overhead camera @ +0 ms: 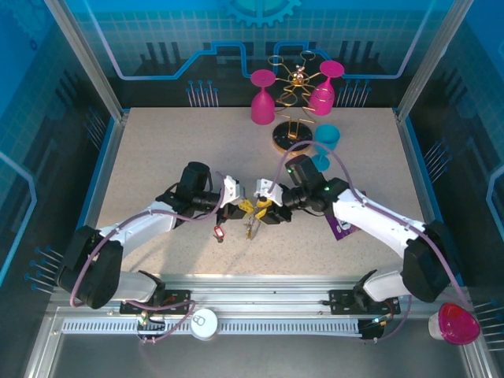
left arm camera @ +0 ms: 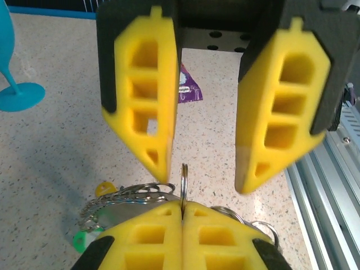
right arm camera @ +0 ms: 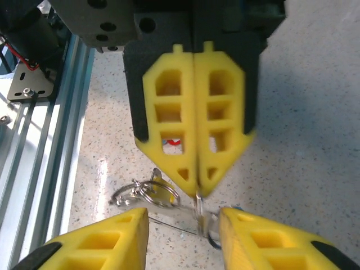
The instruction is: Put the keys on the keyring
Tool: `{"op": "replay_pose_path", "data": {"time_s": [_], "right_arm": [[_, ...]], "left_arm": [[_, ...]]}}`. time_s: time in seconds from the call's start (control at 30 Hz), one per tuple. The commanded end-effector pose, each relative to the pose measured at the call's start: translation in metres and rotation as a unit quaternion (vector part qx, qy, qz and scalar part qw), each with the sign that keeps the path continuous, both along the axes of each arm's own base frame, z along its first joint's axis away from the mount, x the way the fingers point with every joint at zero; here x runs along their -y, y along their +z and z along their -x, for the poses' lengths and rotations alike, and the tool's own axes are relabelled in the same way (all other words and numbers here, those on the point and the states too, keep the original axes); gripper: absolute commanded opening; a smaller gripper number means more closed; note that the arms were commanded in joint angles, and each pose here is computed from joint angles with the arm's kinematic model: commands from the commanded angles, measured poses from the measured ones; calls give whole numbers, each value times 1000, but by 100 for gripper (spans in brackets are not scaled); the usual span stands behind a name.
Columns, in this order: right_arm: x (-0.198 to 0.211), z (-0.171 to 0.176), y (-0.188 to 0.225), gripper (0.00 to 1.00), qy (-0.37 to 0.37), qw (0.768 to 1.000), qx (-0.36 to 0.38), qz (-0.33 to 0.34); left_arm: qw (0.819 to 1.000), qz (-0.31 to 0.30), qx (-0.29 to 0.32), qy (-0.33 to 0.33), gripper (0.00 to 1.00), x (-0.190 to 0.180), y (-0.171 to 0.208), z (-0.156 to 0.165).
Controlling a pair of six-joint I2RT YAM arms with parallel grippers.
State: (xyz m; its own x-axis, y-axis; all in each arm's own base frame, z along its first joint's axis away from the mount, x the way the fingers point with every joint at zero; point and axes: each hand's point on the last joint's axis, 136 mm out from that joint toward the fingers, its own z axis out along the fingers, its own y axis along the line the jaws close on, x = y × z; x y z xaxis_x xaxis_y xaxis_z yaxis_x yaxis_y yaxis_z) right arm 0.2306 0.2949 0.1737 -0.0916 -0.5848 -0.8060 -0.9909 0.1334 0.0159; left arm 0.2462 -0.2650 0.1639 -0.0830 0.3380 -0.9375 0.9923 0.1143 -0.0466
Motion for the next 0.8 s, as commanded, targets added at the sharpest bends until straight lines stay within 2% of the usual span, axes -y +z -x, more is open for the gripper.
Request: {"op": "replay_pose_path", "data": {"time_s": [0.0,0.2,0.33,0.77], "right_arm": [[6,-8,12,39,-42,997,6,-68],[16,-14,5,36,-93,989,7,-112],[11,-11,6,33,-81,987,-3,-138],[-3,-14,6,22,-62,985,-2,-160]], "left_arm": [[999,42,32,-13,0,5,14,3],[998,50,35,-17,0,4,12,6],[998,52,33,-19,0,5,12,7],[998,54,26,-23,0,6,12,8]]}}
